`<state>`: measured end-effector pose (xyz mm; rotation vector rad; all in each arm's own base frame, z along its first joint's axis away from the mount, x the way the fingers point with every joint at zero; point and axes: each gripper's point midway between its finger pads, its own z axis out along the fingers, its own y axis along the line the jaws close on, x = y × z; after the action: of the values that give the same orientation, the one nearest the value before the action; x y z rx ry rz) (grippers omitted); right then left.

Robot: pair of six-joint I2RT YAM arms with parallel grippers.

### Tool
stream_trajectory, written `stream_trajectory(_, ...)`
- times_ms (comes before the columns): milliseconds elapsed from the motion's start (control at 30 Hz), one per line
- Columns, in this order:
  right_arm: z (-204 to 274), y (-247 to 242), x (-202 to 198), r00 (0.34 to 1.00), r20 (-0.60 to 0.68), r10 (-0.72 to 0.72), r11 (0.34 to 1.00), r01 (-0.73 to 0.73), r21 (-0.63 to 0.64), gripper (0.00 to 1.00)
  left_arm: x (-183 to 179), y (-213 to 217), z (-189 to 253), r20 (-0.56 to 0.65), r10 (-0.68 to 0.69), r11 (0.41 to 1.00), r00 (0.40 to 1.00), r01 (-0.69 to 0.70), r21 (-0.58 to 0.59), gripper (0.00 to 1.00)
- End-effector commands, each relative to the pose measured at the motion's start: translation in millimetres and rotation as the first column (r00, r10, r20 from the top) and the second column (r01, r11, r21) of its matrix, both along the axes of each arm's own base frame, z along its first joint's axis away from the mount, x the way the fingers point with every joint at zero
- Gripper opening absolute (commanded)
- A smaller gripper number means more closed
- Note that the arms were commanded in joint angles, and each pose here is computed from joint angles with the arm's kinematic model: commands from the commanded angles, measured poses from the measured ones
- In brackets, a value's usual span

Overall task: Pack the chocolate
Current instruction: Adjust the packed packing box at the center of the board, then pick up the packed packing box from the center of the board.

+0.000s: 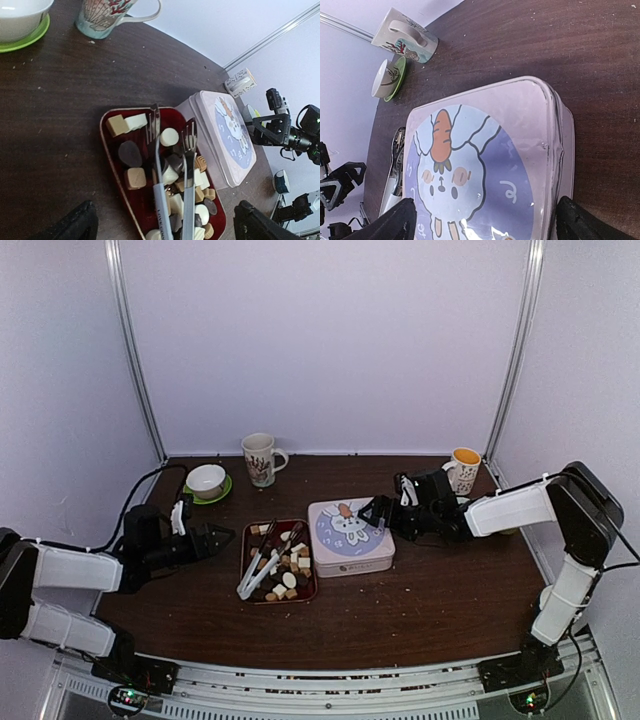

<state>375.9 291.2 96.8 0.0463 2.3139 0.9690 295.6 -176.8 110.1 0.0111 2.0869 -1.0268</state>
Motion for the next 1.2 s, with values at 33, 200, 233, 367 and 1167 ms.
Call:
stream_trajectory(33,15.5,9.1,-9.0,0.997,0.035,0.064,0.998,-0.064,-0.003,0.97,12.6,-34.5,42.8,0.095,-0.074,0.997,0.993,0.077,-0.03,0.98)
stream_trajectory(200,9.5,-0.9,-19.8,0.998,0.021,0.066,0.997,-0.065,-0.039,0.97,15.1,-71.0,58.9,0.094,-0.115,0.992,0.989,0.118,-0.033,0.98)
stream_trajectory(233,8.0,-1.2,-22.4,0.997,0.015,0.07,0.997,-0.07,-0.035,0.97,16.2,-77.9,60.7,0.09,-0.116,0.992,0.989,0.119,-0.037,0.98)
stream_trajectory(367,9.9,2.7,-31.6,0.996,0.006,0.089,0.996,-0.089,0.027,0.96,27.8,-99.6,51.0,0.006,-0.071,0.997,0.997,0.071,-0.043,0.98)
stream_trajectory(1167,14.7,10.3,-52.4,0.986,0.011,0.168,0.984,-0.168,0.063,0.87,40.9,-213.7,-8.4,-0.263,-0.19,0.982,0.946,0.189,-0.028,0.85)
